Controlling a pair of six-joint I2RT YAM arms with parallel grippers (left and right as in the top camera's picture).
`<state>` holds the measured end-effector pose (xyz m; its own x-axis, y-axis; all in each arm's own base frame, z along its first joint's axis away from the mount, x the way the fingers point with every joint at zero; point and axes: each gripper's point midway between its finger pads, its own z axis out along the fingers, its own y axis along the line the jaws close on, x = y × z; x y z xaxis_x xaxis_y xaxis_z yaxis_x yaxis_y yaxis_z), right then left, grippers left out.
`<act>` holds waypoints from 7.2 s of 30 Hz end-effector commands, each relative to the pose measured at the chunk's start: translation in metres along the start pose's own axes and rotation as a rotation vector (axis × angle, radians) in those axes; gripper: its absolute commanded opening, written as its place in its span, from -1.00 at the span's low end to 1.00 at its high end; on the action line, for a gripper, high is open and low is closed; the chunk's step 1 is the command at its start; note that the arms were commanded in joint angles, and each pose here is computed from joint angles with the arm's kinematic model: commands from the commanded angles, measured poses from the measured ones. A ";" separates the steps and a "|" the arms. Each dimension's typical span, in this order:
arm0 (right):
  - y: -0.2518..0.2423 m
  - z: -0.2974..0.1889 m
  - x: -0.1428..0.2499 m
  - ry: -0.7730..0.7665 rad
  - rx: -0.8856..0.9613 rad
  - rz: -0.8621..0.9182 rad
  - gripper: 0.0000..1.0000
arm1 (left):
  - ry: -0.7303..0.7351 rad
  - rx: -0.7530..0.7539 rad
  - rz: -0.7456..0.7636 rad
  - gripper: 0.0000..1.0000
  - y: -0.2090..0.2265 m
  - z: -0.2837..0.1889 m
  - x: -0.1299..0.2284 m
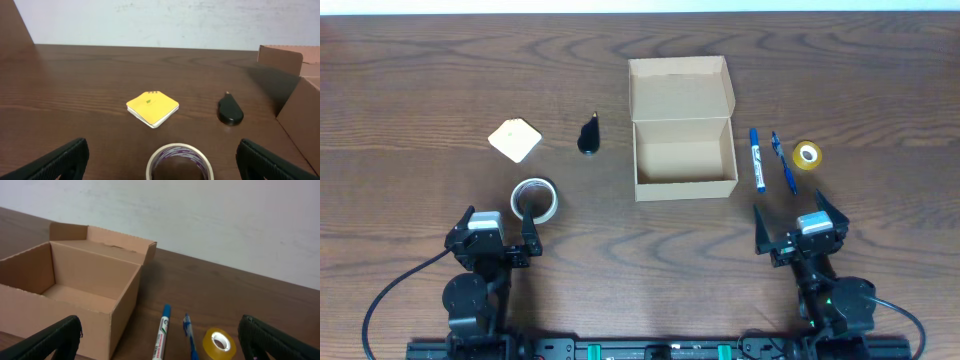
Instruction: Pack container
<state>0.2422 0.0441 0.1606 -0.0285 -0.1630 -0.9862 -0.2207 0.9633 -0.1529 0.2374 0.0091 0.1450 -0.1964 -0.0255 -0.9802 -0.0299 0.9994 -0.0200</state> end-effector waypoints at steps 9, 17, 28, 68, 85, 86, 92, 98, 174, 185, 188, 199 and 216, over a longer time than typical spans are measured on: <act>0.002 0.000 0.001 -0.002 -0.009 0.017 0.98 | 0.041 -0.008 -0.006 0.90 0.002 0.001 0.014; 0.002 0.000 0.001 -0.002 -0.009 0.017 0.98 | 0.041 -0.008 -0.006 0.90 0.002 0.001 0.014; 0.002 0.000 0.001 -0.002 -0.009 0.017 0.99 | 0.041 -0.008 -0.006 0.90 0.002 0.001 0.014; 0.002 0.000 0.001 -0.003 -0.009 0.014 0.99 | 0.040 -0.007 -0.006 0.90 0.002 0.001 0.014; -0.001 -0.001 -0.017 -0.072 -0.001 0.108 0.98 | -0.021 -0.029 0.010 0.90 0.005 0.001 -0.002; -0.002 -0.001 -0.018 -0.076 0.005 0.113 0.98 | -0.042 -0.049 0.004 0.90 0.009 0.001 -0.007; -0.011 -0.002 -0.032 -0.136 0.050 0.117 0.98 | -0.185 -0.009 -0.144 0.90 0.004 -0.003 -0.041; -0.028 -0.009 -0.056 -0.215 0.132 0.152 0.98 | -0.261 0.023 -0.148 0.91 -0.001 -0.016 -0.075; -0.015 0.021 -0.179 0.360 -0.112 0.275 0.99 | 0.433 -0.025 -0.239 0.90 -0.008 -0.037 -0.189; -0.029 0.038 -0.171 0.576 -0.067 0.197 0.99 | 0.635 -0.079 -0.233 0.90 -0.002 -0.023 -0.174; -0.034 0.042 -0.167 0.615 -0.047 0.188 0.99 | 0.666 -0.082 -0.226 0.90 -0.001 -0.015 -0.175; -0.035 0.064 -0.140 0.719 -0.034 0.208 0.98 | 0.718 -0.177 -0.207 0.91 0.016 0.024 -0.164; -0.053 0.114 -0.138 0.695 0.046 0.197 0.98 | 0.628 -0.197 -0.206 0.90 0.022 0.053 -0.180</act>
<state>0.3572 0.0408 0.3023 -0.6776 -0.0605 -0.7330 -0.1165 0.9929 0.0258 0.3224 0.0300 0.3033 -0.7159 -0.2728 -0.6427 -0.2640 0.9579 -0.1126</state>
